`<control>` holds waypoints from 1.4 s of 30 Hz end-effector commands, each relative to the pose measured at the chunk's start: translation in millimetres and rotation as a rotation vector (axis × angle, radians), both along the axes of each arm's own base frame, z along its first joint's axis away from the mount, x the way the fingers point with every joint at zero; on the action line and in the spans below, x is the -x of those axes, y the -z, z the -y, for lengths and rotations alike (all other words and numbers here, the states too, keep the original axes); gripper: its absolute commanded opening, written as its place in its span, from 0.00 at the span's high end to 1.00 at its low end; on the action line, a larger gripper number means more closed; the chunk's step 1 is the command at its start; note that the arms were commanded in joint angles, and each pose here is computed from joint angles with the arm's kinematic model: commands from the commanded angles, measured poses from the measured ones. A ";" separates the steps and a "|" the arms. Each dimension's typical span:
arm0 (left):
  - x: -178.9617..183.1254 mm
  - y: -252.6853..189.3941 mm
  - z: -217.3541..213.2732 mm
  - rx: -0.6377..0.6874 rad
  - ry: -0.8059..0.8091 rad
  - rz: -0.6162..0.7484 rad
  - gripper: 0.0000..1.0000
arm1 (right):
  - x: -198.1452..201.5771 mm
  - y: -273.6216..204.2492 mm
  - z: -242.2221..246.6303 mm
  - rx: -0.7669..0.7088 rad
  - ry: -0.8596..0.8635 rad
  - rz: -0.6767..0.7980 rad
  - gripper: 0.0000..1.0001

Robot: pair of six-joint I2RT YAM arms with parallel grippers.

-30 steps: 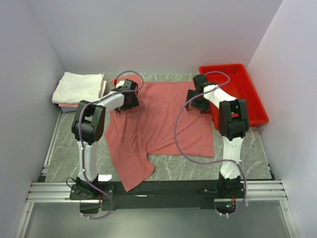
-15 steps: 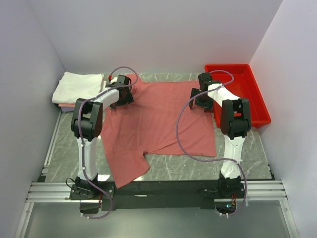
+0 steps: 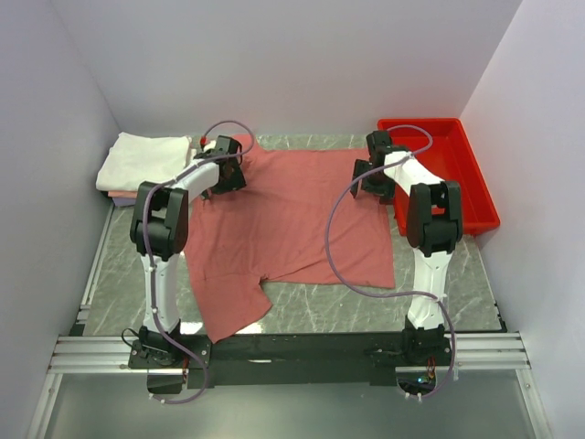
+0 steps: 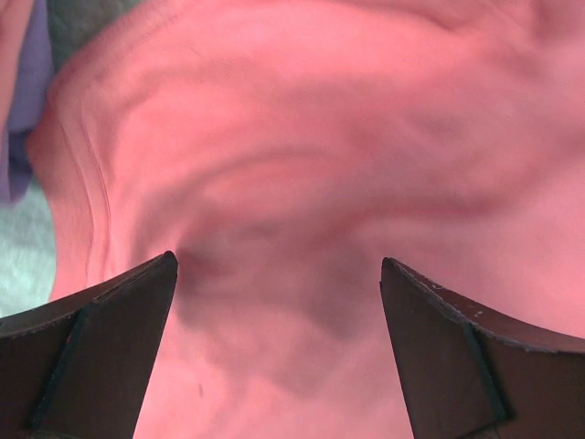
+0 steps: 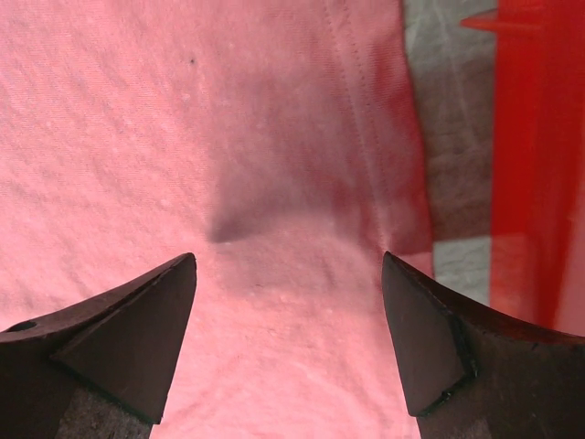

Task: Fold and stack the t-shirts
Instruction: Flatten the tshirt out

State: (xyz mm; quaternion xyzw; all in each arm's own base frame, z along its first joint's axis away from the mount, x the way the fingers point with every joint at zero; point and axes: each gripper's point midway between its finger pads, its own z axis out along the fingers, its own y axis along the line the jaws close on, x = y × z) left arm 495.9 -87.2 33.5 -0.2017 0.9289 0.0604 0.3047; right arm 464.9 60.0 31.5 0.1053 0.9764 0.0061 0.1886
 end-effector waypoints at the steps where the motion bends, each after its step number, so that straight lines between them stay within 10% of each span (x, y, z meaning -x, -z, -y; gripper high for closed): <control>1: 4.1 -78.0 21.6 0.037 0.058 0.128 0.01 | -8.5 -44.6 4.4 0.055 -0.012 0.091 0.11; 10: 69.6 -111.4 32.6 0.174 0.033 0.212 0.00 | 46.1 -81.7 -39.0 0.057 -0.054 0.173 0.11; 20: 178.8 -25.5 15.9 0.253 -0.042 0.053 0.00 | 162.0 -32.7 -81.5 -0.164 -0.102 0.125 0.11; 42: 194.3 21.2 -17.3 0.163 -0.162 -0.040 0.01 | 212.2 26.0 -17.5 -0.089 0.036 -0.025 0.11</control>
